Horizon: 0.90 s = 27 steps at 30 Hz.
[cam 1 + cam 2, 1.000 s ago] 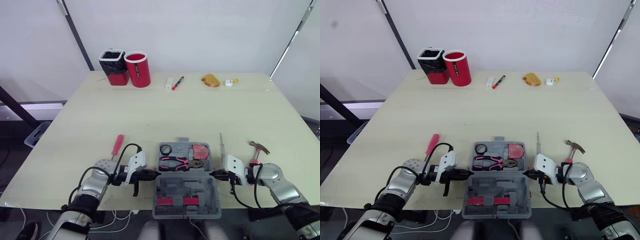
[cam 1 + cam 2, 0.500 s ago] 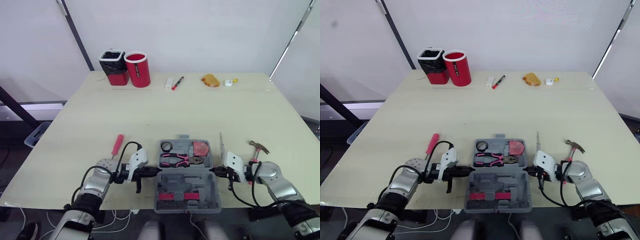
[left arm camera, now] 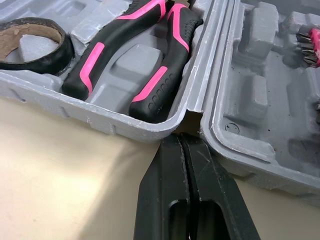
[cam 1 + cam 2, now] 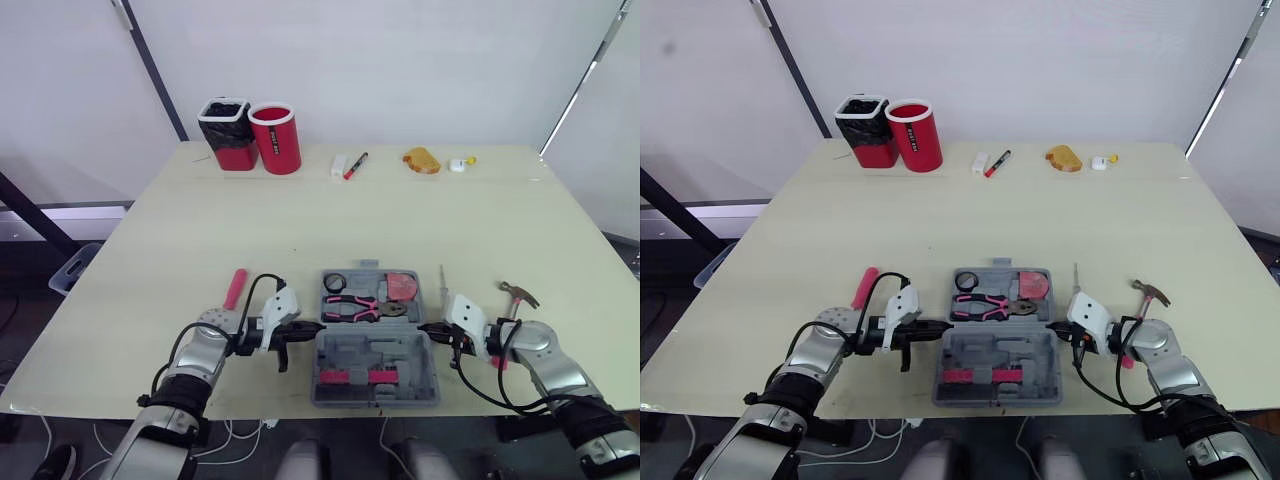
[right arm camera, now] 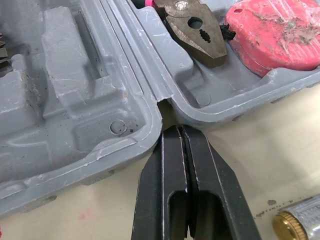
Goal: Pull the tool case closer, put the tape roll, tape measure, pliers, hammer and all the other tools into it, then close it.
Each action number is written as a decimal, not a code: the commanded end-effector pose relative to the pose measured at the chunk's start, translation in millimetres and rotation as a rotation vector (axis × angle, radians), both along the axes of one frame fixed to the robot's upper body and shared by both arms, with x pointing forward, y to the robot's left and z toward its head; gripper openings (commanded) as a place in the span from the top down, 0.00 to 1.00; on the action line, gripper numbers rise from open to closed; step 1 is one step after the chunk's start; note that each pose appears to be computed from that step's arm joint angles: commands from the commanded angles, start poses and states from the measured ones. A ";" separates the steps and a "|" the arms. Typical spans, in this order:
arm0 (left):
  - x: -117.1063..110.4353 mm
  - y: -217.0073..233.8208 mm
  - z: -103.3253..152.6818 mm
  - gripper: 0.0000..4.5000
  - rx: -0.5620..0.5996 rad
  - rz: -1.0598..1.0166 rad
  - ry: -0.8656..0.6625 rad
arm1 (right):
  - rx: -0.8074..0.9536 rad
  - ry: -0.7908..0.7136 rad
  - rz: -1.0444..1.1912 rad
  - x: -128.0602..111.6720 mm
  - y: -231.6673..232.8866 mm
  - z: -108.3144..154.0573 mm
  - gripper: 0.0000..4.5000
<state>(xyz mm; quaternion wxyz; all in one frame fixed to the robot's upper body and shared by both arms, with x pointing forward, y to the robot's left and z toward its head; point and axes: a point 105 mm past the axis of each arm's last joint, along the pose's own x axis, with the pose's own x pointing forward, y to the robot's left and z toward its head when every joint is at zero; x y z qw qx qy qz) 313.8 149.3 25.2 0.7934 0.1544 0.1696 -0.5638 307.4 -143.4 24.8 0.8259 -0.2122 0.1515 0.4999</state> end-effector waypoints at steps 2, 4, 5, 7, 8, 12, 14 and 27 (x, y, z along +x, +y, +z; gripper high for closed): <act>-0.7 -15.0 1.6 0.99 -0.006 -0.045 -0.022 | 0.027 -0.070 0.003 7.8 3.1 16.3 1.00; -0.3 -16.7 1.8 0.99 -0.011 -0.046 -0.021 | 0.026 -0.070 0.001 7.9 2.4 16.0 1.00; 0.0 -17.1 1.7 0.99 -0.011 -0.046 -0.020 | 0.025 -0.070 0.001 7.8 2.4 15.8 1.00; 0.4 -16.8 1.2 0.99 -0.009 -0.046 -0.019 | 0.026 -0.069 0.003 7.5 3.5 15.4 1.00; 0.5 -16.5 1.1 0.99 -0.008 -0.045 -0.018 | 0.025 -0.069 0.003 7.4 4.0 15.2 1.00; 0.3 -14.4 0.5 0.99 -0.001 -0.046 -0.016 | 0.029 -0.065 0.010 6.6 6.6 14.9 1.00; 0.7 -12.4 0.2 0.99 0.003 -0.042 -0.015 | 0.028 -0.065 0.013 6.2 7.4 14.4 1.00; 11.7 -2.0 4.4 0.99 0.012 -0.001 -0.032 | 0.040 -0.072 0.003 8.4 10.1 15.7 1.00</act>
